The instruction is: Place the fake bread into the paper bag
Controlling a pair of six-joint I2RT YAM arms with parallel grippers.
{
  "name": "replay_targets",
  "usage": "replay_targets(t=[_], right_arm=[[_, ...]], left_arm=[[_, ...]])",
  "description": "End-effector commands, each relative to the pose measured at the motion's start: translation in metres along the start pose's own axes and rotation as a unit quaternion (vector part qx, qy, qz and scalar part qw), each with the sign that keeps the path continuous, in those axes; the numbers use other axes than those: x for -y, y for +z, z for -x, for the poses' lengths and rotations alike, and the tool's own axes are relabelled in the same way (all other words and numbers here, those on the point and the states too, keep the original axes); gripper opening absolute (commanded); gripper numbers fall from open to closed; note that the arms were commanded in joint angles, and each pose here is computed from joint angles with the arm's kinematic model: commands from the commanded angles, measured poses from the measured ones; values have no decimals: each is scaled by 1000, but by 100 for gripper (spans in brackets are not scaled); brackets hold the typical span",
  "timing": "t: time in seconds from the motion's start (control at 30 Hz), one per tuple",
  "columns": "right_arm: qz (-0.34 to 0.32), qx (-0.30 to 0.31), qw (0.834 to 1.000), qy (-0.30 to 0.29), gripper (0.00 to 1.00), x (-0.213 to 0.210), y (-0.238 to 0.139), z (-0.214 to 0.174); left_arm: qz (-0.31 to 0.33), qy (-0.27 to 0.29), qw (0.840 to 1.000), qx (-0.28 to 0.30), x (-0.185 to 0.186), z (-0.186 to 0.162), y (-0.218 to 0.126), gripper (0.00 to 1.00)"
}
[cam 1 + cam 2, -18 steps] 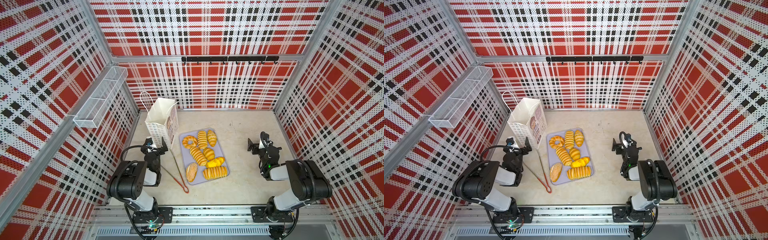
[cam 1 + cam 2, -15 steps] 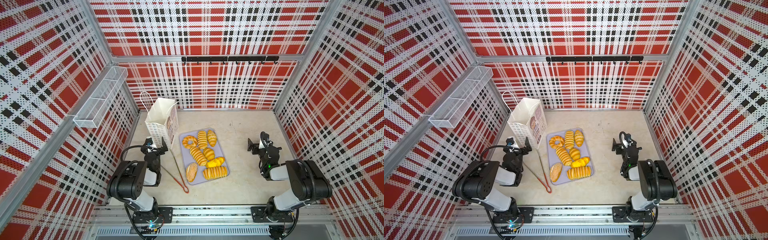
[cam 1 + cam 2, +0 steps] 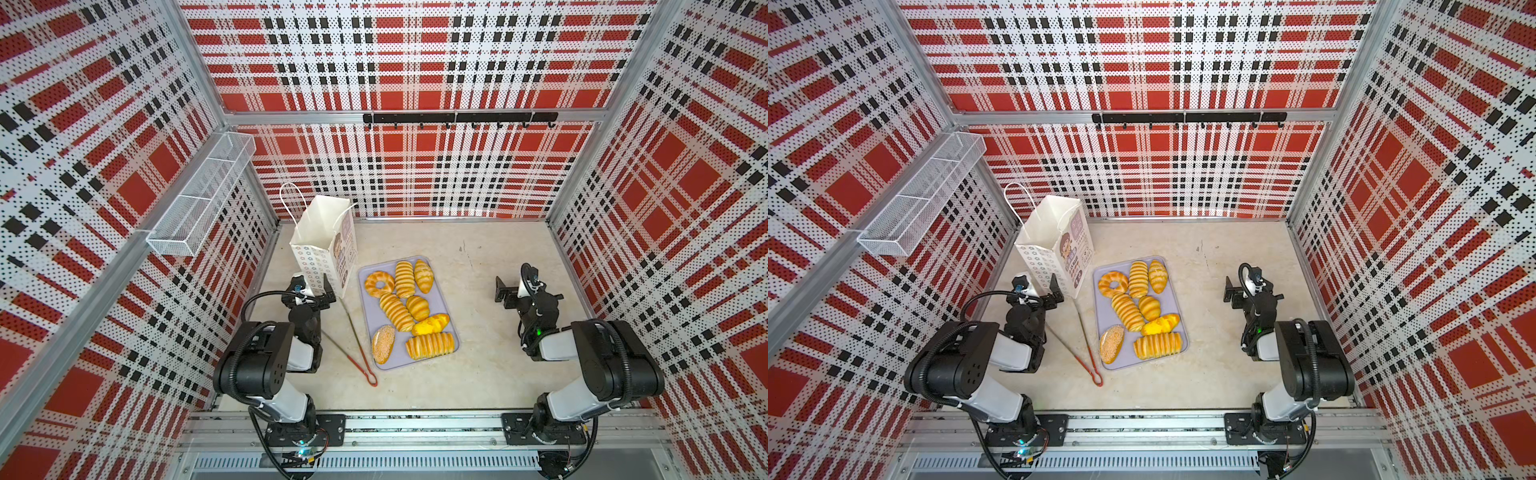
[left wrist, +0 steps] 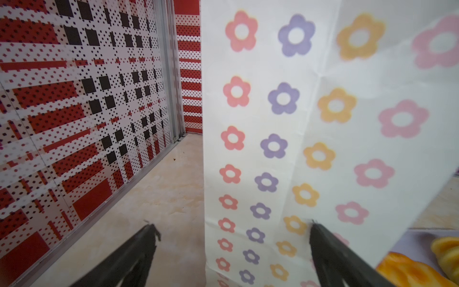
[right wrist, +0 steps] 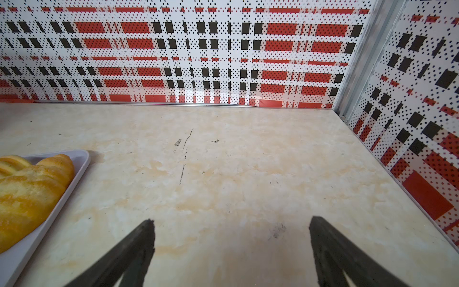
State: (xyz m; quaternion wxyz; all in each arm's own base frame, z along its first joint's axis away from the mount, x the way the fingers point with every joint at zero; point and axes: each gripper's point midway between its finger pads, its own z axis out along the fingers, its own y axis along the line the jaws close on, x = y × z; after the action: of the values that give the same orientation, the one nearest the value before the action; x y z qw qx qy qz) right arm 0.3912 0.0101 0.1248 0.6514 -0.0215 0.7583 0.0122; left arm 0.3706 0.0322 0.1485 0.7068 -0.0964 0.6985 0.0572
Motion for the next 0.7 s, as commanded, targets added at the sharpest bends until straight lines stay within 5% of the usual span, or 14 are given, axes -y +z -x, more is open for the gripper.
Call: replay_targets(t=[0.0, 0.37, 0.67], right_arm=[[-6, 12, 1000, -2, 100, 4, 0, 4], [-12, 14, 1000, -1, 100, 6, -1, 5], [-2, -56, 998, 37, 97, -1, -11, 42]], left_arm=[[-1, 0, 1000, 15, -1, 10, 1, 98], [-5, -7, 1000, 12, -2, 9, 2, 98], [126, -15, 989, 73, -10, 79, -43, 98]])
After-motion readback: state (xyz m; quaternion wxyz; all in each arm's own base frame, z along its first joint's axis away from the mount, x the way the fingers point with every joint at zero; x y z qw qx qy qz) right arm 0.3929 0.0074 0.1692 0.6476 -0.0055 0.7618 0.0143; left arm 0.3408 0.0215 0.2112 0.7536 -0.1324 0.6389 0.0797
